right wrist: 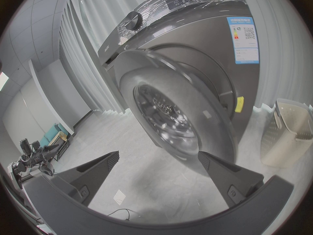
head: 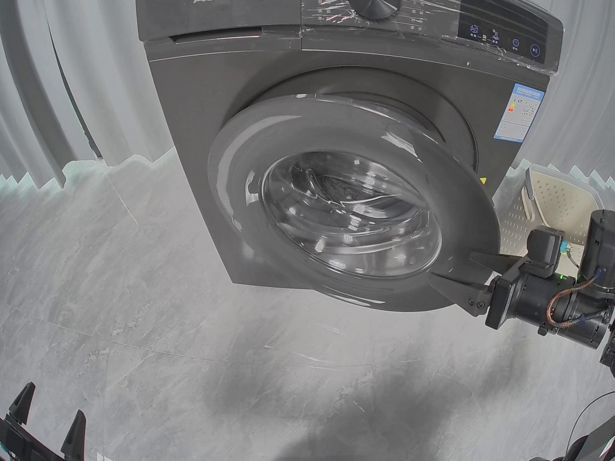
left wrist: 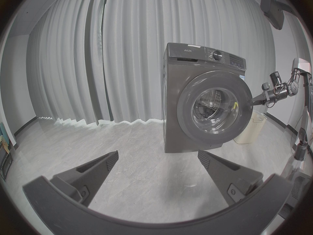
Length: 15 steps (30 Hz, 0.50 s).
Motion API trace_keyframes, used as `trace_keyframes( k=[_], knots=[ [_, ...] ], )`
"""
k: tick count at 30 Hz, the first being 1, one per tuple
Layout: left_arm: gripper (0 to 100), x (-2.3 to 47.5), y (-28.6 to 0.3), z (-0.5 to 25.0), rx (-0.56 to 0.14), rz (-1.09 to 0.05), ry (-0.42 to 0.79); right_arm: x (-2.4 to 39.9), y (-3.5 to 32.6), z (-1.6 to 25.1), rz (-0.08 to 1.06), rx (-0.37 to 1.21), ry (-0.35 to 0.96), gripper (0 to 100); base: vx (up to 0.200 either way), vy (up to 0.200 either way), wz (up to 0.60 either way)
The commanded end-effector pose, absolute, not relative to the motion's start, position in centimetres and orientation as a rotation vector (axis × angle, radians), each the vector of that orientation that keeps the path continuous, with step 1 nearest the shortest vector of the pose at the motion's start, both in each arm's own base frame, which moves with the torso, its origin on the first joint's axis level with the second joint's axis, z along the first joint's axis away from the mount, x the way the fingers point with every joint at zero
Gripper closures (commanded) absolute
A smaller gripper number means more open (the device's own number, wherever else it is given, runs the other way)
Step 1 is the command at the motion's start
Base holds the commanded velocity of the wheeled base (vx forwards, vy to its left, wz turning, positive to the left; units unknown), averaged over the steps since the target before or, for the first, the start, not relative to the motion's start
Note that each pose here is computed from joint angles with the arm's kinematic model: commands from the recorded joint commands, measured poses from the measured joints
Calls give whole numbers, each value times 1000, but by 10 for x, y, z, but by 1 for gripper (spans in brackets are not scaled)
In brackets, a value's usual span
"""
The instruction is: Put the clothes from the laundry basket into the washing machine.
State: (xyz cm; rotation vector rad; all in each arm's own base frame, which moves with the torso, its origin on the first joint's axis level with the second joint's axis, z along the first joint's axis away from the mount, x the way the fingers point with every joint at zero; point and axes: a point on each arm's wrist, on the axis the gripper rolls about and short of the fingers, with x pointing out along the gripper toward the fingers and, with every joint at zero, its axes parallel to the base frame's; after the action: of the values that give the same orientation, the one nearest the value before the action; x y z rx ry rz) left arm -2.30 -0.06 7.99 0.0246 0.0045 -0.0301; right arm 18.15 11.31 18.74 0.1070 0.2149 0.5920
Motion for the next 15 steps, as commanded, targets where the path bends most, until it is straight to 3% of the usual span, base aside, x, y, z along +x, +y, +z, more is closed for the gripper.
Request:
trace_keyframes(
  k=[1, 6, 12, 15],
  knots=[
    [0, -23, -1, 75, 24, -31, 9, 193, 118, 196, 587, 116, 180, 0, 0, 0, 0],
    [0, -23, -1, 75, 23, -31, 7, 194, 118, 200, 576, 123, 144, 0, 0, 0, 0],
    [0, -23, -1, 75, 23, -29, 7, 187, 115, 186, 579, 103, 192, 0, 0, -200, 0],
    [0, -23, -1, 75, 23, -31, 7, 182, 114, 178, 586, 94, 219, 0, 0, 0, 0]
  ],
)
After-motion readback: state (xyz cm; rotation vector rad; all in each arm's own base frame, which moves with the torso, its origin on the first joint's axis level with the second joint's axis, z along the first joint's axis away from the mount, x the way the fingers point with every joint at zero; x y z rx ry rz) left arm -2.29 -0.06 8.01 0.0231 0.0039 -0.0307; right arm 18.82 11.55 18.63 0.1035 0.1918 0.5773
